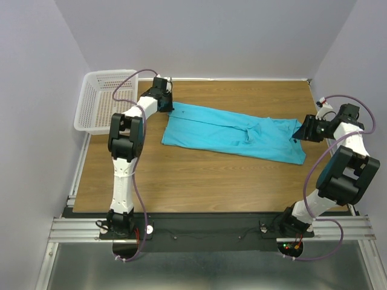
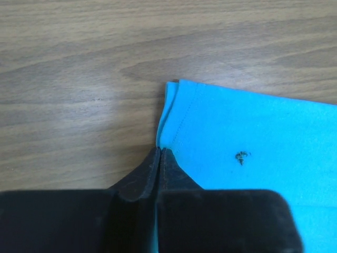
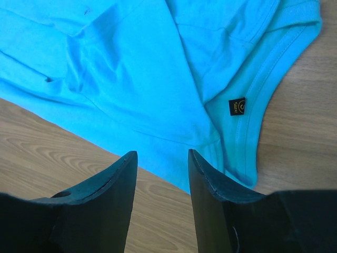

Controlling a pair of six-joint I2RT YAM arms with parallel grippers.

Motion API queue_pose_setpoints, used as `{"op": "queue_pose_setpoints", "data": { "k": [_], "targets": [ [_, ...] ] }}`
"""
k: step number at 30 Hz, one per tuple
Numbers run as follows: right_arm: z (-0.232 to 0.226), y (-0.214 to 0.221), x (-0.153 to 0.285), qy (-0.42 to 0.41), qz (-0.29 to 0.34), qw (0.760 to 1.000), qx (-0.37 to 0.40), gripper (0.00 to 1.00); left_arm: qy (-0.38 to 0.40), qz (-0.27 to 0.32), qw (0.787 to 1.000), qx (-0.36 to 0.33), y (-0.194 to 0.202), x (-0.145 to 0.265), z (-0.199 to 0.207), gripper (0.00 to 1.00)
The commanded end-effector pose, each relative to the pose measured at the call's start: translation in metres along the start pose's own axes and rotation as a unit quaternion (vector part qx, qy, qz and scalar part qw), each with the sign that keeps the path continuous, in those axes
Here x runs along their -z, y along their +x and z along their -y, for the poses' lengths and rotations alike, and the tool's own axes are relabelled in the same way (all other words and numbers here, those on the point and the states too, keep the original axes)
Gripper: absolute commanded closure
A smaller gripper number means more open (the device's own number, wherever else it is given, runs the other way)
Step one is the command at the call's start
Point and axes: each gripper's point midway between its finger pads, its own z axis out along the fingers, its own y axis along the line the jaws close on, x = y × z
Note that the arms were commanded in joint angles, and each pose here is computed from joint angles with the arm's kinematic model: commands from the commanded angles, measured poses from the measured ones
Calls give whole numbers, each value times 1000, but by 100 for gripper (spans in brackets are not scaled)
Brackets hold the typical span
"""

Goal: Fold and stack the t-shirts
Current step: Fold the tshirt

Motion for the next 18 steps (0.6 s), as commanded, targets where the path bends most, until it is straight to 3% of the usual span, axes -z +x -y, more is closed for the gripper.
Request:
{"op": "queue_pose_setpoints", "data": {
  "k": [1,8,11,17,18],
  "targets": [
    [-8,-23,13,-4,41,999,23,51,-1,-57,998,17,39,25,-3,100],
    [-14,-28,14,-18,48,998,28,51,-1,-70,994,79,77,67,-8,100],
    [-13,-25,11,-21,44,998,26,51,11,-90,989,120,122,89,-7,100],
    [-4,-11,3,-15,24,999,27,51,34,-69,986,149,147,132,7,100],
    [-3,-8,2,-14,21,999,28,51,29,-55,987,149,140,136,5,92]
  ]
}}
